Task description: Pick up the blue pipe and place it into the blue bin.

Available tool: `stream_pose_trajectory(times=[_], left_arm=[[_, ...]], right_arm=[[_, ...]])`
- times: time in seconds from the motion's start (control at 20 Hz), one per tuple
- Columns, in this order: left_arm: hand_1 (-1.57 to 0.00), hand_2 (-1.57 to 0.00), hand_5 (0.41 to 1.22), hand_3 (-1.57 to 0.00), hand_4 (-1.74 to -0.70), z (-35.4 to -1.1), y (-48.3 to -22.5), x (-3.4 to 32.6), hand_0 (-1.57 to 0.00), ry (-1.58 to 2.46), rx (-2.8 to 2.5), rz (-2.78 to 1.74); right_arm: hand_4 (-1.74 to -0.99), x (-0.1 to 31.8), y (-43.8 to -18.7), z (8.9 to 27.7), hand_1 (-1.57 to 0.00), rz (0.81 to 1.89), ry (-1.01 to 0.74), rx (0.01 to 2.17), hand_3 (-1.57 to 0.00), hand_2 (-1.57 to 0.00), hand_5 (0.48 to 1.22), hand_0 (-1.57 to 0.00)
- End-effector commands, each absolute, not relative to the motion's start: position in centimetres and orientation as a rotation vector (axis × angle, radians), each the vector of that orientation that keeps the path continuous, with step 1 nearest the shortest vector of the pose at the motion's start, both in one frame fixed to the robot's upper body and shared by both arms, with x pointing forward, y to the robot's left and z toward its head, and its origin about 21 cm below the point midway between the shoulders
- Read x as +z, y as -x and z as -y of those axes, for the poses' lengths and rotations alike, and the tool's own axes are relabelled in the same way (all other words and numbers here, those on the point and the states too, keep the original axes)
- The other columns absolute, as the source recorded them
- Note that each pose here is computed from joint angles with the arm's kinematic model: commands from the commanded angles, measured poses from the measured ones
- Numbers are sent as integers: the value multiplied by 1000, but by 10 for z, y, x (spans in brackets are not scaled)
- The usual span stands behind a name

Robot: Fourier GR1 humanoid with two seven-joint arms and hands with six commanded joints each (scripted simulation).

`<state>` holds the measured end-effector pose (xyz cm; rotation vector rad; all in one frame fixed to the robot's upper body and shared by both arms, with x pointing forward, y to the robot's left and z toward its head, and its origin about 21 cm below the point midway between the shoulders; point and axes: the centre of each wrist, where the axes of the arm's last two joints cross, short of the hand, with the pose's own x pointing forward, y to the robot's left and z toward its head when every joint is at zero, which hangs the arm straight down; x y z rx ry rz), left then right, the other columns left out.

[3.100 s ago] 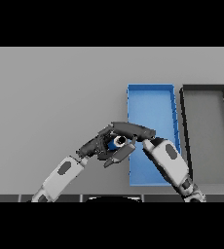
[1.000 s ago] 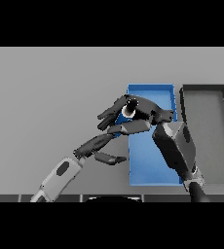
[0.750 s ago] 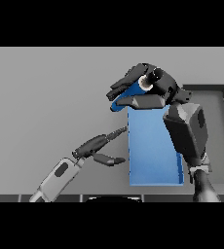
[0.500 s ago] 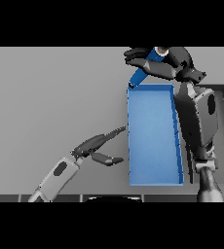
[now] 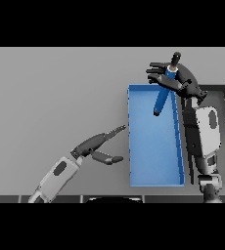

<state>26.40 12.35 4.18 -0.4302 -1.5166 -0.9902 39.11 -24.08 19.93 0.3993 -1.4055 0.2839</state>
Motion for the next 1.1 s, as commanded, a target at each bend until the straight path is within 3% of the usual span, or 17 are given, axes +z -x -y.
stream_pose_trajectory(times=[0.0,0.15,0.35,0.4,0.45,0.55,0.7,0.85,1.05], left_arm=[[1,1,470,1,-887,-122,-263,39,1,430,-984,1517],[1,1,463,1,-881,-124,-261,36,1,432,-986,1514],[1,1,460,1,-884,-124,-262,40,1,430,-975,1521],[1,1,457,1,-885,-125,-262,41,1,431,-977,1521],[1,1,455,1,-886,-120,-261,42,1,439,-979,1512],[1,1,454,1,-885,-122,-260,39,1,433,-979,1514],[1,1,453,1,-888,-121,-259,43,1,434,-976,1507],[1,1,454,1,-893,-121,-262,43,1,429,-977,1505],[1,1,450,1,-899,-119,-262,42,1,432,-979,1511]], right_arm=[[-1741,188,-388,245,-1571,1367,-377,262,-1571,-1571,1120,-1571],[-1741,152,-383,250,-1571,1236,-324,247,-1571,-1571,1122,-1571],[-1591,114,-372,254,-1571,1069,-263,285,-1571,-1571,1114,-1571],[-1599,105,-373,254,-1571,1014,-246,291,-1330,-1571,1110,-1571],[-1547,95,-372,259,-1459,953,-219,275,-1122,-1393,1133,-1563],[-1455,87,-373,256,-933,856,-213,262,-718,-891,1164,-1045],[-1285,83,-372,253,-477,762,-202,325,-367,-456,1141,-534],[-1179,84,-368,246,-244,751,-123,455,-187,-233,975,-273],[-1125,72,-367,244,-99,790,-31,572,-76,-95,821,-111]])
